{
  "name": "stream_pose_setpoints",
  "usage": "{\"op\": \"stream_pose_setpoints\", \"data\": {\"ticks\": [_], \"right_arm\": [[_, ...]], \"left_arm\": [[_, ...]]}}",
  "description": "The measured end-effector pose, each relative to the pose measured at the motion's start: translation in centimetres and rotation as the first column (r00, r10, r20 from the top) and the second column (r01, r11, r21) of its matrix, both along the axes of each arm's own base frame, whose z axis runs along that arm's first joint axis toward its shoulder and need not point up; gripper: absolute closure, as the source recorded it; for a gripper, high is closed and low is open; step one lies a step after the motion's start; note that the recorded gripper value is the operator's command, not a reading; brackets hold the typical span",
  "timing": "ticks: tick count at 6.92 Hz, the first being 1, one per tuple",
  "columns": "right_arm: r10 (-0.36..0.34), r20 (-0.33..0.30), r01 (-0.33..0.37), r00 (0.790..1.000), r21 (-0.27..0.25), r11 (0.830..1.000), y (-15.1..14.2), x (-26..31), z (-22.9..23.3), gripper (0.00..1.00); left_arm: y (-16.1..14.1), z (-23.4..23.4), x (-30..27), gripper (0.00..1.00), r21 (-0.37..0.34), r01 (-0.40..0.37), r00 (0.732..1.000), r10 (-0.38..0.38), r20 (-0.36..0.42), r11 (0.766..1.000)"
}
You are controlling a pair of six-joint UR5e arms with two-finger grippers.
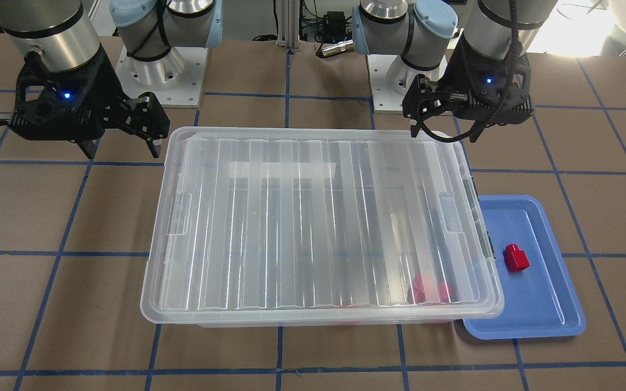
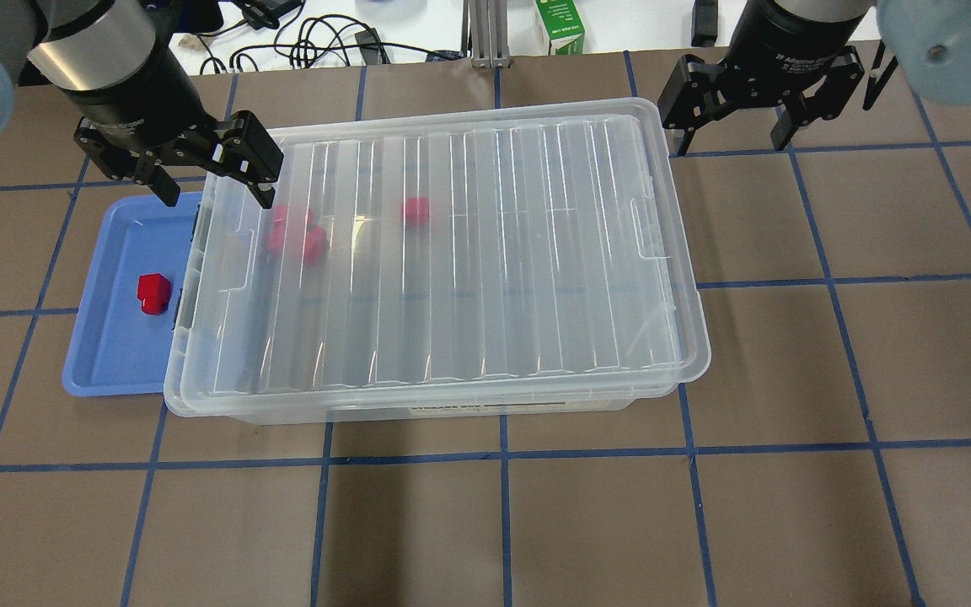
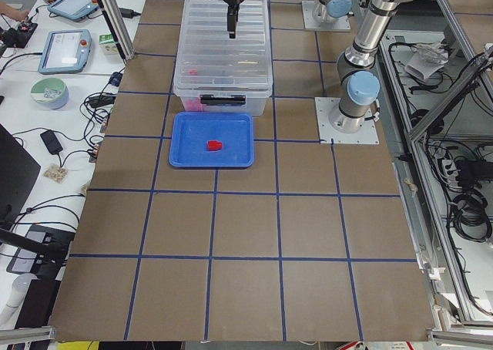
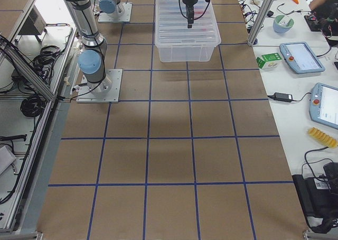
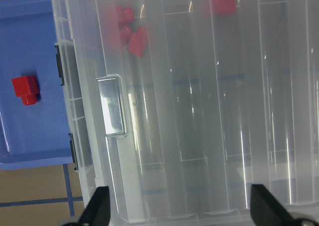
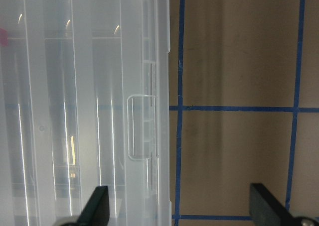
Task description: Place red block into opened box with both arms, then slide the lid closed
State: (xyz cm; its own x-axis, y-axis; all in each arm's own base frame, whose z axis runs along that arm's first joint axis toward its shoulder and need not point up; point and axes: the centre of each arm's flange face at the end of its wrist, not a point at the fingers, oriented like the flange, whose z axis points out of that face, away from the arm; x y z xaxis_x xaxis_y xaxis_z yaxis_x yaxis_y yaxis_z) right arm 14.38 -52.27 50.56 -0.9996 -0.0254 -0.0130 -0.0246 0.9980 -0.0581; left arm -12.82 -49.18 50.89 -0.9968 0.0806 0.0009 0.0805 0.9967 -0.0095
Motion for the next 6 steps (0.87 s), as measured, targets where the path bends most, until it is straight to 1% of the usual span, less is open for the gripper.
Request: {"op": "stream_pose_setpoints", "data": {"ticks": [4,5,6], "right_arm": [[-0.007,-0.001,0.007,1.000,0.010,1.000,-0.3,-0.3,-0.5,0.00],[-0.013,0.002,0.013,1.000,0.032,0.999,-0.7,-0.2,-2.0,0.00],[-0.016,0.001,0.016,1.000,0.054,0.998,-1.8,-0.1,-5.2,0.00]], "left_arm": [[0.0,-0.1,-0.1,0.00,0.002,0.000,1.000,0.000,0.001,1.000],[0.0,-0.1,-0.1,0.00,0.003,0.001,1.000,-0.001,0.002,1.000],[0.1,-0.1,0.0,0.00,0.003,0.002,1.000,-0.002,0.002,1.000]]}}
